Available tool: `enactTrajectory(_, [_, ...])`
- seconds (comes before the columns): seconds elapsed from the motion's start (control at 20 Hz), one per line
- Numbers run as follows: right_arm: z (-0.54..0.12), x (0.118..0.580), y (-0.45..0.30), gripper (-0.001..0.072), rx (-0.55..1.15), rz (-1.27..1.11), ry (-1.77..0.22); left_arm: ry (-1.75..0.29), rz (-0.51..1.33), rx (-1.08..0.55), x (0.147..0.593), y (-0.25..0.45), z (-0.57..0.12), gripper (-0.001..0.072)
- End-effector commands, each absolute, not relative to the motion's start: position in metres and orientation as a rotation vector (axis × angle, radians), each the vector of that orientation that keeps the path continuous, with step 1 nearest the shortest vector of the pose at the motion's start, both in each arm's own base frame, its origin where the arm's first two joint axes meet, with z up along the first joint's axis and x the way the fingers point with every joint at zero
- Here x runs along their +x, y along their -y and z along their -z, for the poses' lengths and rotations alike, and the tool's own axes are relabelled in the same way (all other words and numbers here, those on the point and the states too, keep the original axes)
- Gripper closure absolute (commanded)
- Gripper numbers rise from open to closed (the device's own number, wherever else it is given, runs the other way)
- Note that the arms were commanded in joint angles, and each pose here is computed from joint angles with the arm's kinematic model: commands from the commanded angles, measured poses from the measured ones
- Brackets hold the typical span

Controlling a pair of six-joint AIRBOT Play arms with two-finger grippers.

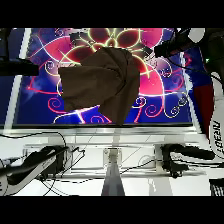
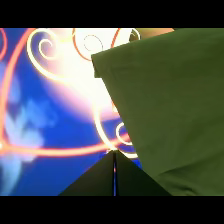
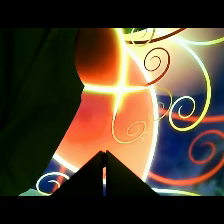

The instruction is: Fold the clothes and pants, and hang the long-sleeved shirts on hangers.

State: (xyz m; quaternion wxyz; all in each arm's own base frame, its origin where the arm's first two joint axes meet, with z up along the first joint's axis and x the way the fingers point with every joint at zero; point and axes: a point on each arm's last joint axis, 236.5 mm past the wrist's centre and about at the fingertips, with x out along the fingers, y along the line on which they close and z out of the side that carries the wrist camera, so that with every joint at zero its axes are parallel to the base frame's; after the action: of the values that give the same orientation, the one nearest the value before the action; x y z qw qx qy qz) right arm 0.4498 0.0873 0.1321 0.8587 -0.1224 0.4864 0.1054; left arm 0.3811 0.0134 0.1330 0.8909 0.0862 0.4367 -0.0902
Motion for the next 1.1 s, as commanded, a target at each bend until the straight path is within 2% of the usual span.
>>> enactTrajectory(0.0, [-0.133, 0.45, -0.088, 0.0702, -0.255, -0.223, -1.02, -0.906, 0.186, 0.179, 0.381, -0.014, -0.133, 0.0693])
enactTrajectory(0.15, [-0.137, 0.454, -0.1, 0.07, -0.216, -0.258, -0.986, -0.906, 0.186, 0.179, 0.381, -0.014, -0.133, 0.0692])
enactTrajectory(0.3, [-0.132, 0.458, -0.079, 0.0692, -0.264, -0.202, -1.0, -0.906, 0.186, 0.179, 0.381, -0.014, -0.133, 0.0693])
enactTrajectory(0.5, [-0.095, 0.419, -0.024, 0.0702, -0.21, -0.112, -1.238, -0.913, 0.187, 0.177, 0.382, -0.014, -0.13, 0.0693])
enactTrajectory(0.6, [-0.062, 0.391, -0.012, 0.0702, -0.13, -0.152, -1.38, -0.929, 0.188, 0.127, 0.381, -0.008, -0.127, 0.0693])
enactTrajectory(0.7, [-0.026, 0.362, -0.03, 0.0703, 0.022, -0.321, -1.478, -0.966, 0.207, 0.038, 0.373, 0.004, -0.123, 0.0693])
enactTrajectory(0.8, [0.001, 0.351, -0.066, 0.0702, 0.237, -0.479, -1.462, -0.966, 0.221, 0.023, 0.373, 0.008, -0.124, 0.0693])
enactTrajectory(0.85, [0.015, 0.352, -0.077, 0.0701, 0.327, -0.484, -1.435, -0.966, 0.22, 0.024, 0.373, 0.008, -0.124, 0.0693])
enactTrajectory(0.9, [0.03, 0.355, -0.084, 0.0667, 0.4, -0.461, -1.408, -0.969, 0.221, 0.023, 0.372, 0.008, -0.123, 0.0693])
enactTrajectory(1.0, [0.053, 0.355, -0.097, 0.0354, 0.536, -0.42, -1.374, -0.972, 0.222, 0.023, 0.372, 0.008, -0.123, 0.0693])
enactTrajectory(1.05, [0.063, 0.351, -0.103, 0.0331, 0.581, -0.403, -1.371, -0.972, 0.222, 0.024, 0.372, 0.008, -0.123, 0.0693])
